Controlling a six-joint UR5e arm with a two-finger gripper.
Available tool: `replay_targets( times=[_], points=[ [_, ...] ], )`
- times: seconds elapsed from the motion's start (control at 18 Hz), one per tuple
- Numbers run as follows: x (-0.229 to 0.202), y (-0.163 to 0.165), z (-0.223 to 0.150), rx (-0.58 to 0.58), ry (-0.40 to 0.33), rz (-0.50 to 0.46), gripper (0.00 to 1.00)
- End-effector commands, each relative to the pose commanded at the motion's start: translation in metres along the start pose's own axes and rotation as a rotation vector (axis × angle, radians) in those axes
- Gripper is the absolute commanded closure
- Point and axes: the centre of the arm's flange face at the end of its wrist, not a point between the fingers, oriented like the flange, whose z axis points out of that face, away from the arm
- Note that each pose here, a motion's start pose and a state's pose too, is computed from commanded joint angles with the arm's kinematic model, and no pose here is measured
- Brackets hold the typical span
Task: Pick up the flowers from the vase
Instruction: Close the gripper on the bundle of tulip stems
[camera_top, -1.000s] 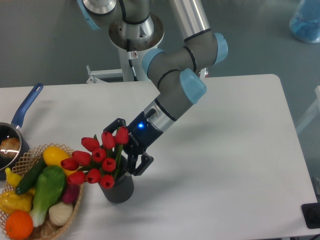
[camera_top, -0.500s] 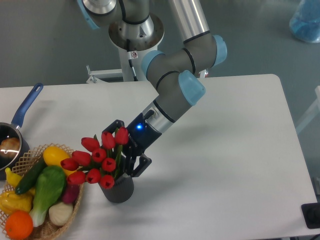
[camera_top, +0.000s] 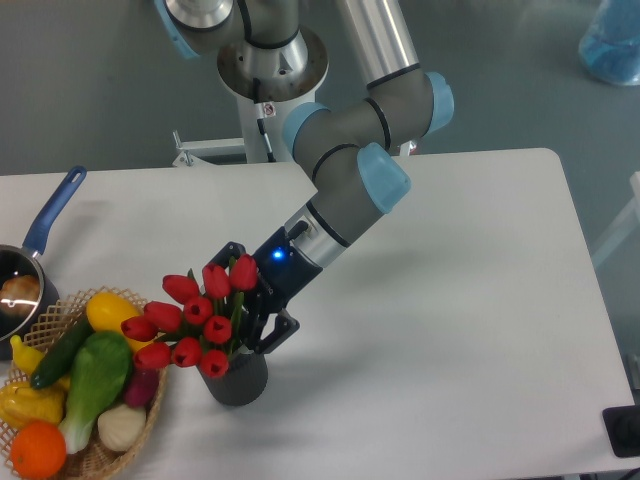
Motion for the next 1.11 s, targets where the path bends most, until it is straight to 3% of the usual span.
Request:
replay_targets(
  times=[0.22,0.56,1.11],
  points=[
    [0.0008,0.0038,0.0013,0.005,0.005,-0.009,0.37],
    [0.001,0.0008,0.0,0.07,0.02,-0.016,0.4],
    [0.0,-0.0002,-0.0043,0.073,0.013,-0.018,0.45]
  ],
)
